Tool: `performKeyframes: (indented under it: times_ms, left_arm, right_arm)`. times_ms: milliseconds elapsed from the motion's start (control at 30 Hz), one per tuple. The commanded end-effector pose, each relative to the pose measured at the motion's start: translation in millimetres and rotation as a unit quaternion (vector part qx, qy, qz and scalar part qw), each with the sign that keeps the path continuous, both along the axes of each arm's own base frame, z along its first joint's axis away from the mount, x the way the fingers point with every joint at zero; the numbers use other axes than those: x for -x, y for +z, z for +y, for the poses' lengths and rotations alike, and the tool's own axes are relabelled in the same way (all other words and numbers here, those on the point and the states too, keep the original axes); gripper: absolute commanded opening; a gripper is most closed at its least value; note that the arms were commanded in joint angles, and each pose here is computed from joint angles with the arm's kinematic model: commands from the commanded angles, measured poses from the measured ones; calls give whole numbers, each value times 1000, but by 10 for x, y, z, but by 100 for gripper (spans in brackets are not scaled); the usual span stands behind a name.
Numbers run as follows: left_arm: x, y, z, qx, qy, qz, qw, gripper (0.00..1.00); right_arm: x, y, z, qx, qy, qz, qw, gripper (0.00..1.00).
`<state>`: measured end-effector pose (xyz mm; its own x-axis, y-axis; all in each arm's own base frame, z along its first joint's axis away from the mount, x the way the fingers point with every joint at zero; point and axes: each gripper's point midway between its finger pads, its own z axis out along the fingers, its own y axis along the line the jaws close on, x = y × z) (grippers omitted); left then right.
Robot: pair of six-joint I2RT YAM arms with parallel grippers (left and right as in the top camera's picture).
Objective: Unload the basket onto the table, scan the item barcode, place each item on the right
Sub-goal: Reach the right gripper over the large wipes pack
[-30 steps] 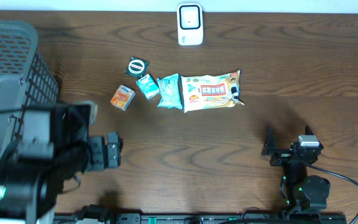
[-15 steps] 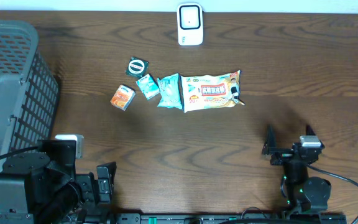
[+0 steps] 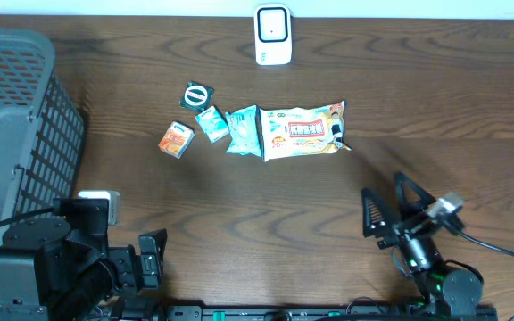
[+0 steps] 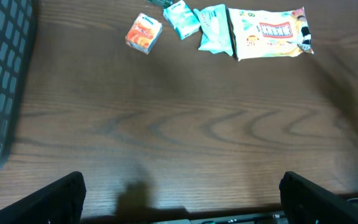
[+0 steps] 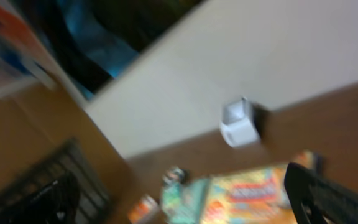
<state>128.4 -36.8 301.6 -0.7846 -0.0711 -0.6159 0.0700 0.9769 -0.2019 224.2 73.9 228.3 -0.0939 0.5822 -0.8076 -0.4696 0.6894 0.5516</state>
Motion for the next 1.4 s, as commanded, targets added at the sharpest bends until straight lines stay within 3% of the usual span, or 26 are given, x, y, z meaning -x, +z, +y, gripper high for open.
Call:
performKeyframes:
  times_ms: [0,100,200,400,567,767,933,1100,1200,1300,1367]
  left_arm:
    - [-8,-8,21,-3,7,2,1000,97]
    - [-7,-9,21,-2,7,2,1000,98]
    - [-7,-9,21,-3,7,2,1000,97]
    - [-7,-9,21,-3,7,2,1000,98]
    - [-7,-9,20,-2,7,2,1000,98]
    - [-7,-8,20,-2,7,2,1000,98]
    - [-7,-8,20,-2,7,2,1000,98]
    - [-7,-8,20,-2,7,2,1000,97]
    - [-8,-8,21,-3,7,2,1000,98]
    - [-7,-9,21,-3,7,2,1000,98]
    - [-7,-9,20,-2,7,2,1000,97]
  right_arm:
    - [75,322,-58,-94,9,-30,995,99]
    - [281,848,-244,-119,-31,-151,981,99]
    - [420,1198,-499,-148,-95,-213,961,99]
    - [446,1906,-532,-10,-177,-258,950,99]
    - [-101,2157,-384,126,-169,-160,964,99]
    - [-854,2014,-132,232,-69,19,970,99]
    - [-1276,1529,-15,235,4,190,953,99]
    - [-1267,980,453,179,184,282,924,99]
    - [-1377,748,514,151,206,325,911,99]
    - [-1458,491,607,141,219,365,894,59]
    - [-1471,244,656,165,207,399,878,47]
